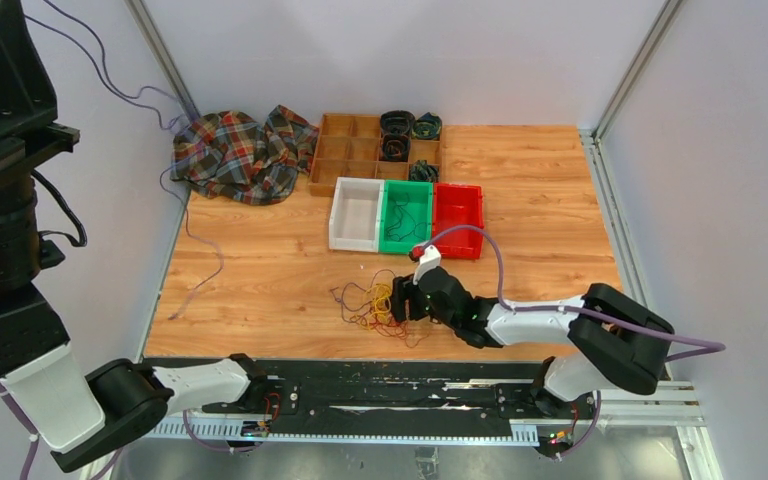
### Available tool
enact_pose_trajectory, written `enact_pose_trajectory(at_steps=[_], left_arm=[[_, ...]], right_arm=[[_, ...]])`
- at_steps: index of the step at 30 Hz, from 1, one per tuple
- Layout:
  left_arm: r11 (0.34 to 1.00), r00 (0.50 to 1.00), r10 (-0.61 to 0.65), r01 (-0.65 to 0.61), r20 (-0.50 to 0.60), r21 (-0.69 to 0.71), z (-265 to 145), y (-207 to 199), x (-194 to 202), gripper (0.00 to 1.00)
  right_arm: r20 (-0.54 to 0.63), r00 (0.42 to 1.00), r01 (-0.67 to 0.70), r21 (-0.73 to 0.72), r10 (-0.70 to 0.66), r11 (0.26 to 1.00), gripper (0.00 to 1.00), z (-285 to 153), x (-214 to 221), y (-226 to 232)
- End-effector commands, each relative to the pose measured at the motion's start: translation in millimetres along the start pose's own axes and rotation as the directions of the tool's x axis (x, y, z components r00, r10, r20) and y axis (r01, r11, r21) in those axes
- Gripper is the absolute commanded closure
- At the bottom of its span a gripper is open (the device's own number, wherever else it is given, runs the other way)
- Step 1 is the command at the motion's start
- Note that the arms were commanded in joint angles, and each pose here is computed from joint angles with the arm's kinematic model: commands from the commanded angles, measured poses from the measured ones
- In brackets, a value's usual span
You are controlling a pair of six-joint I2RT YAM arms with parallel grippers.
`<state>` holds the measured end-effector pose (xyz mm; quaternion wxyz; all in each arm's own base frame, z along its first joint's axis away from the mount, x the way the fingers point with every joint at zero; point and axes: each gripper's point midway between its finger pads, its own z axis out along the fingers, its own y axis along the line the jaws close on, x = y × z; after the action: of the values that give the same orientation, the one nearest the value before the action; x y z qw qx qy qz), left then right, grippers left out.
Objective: Untangle the cables
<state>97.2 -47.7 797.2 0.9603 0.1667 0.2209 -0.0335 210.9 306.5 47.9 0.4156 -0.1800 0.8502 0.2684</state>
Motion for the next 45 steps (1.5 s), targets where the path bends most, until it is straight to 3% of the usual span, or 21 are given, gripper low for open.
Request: enact_pose_trajectory(at_steps=[1,13,26,36,45], left_arm=[[0.997,0.999,0.046,-0.045,0.021,-0.067,3.3,14.0,-4.9,1.0],[0.969,0.98,0.027,0.023,-0.198,0.246,-12.1,-85.0,93.4,1.0],[0.911,0.921,-0.051,0.201,-0.386,0.36,-3.5,-179.7,200.3,1.0],[0.904,0.869,-0.062,0.257,-0.49,0.342,9.9,-227.7,274.7,1.0],[0.909,0.856,0.071,0.156,-0.513,0.386,4.1,-253.2,332.7,1.0]], right_arm=[[0.043,0.999,-0.009,-0.011,0.01,1.0,0.36,-9.6,-11.5,4.1],[0.214,0.977,0.006,-0.052,0.005,0.999,0.27,-59.1,-78.7,18.4],[0.407,0.913,-0.064,0.168,-0.01,0.984,0.31,-100.7,-156.7,-16.0],[0.423,0.906,-0.121,0.256,0.002,0.959,0.32,-110.3,-164.1,-56.2],[0.399,0.916,-0.156,0.272,0.036,0.95,0.33,-117.0,-145.1,-80.3]])
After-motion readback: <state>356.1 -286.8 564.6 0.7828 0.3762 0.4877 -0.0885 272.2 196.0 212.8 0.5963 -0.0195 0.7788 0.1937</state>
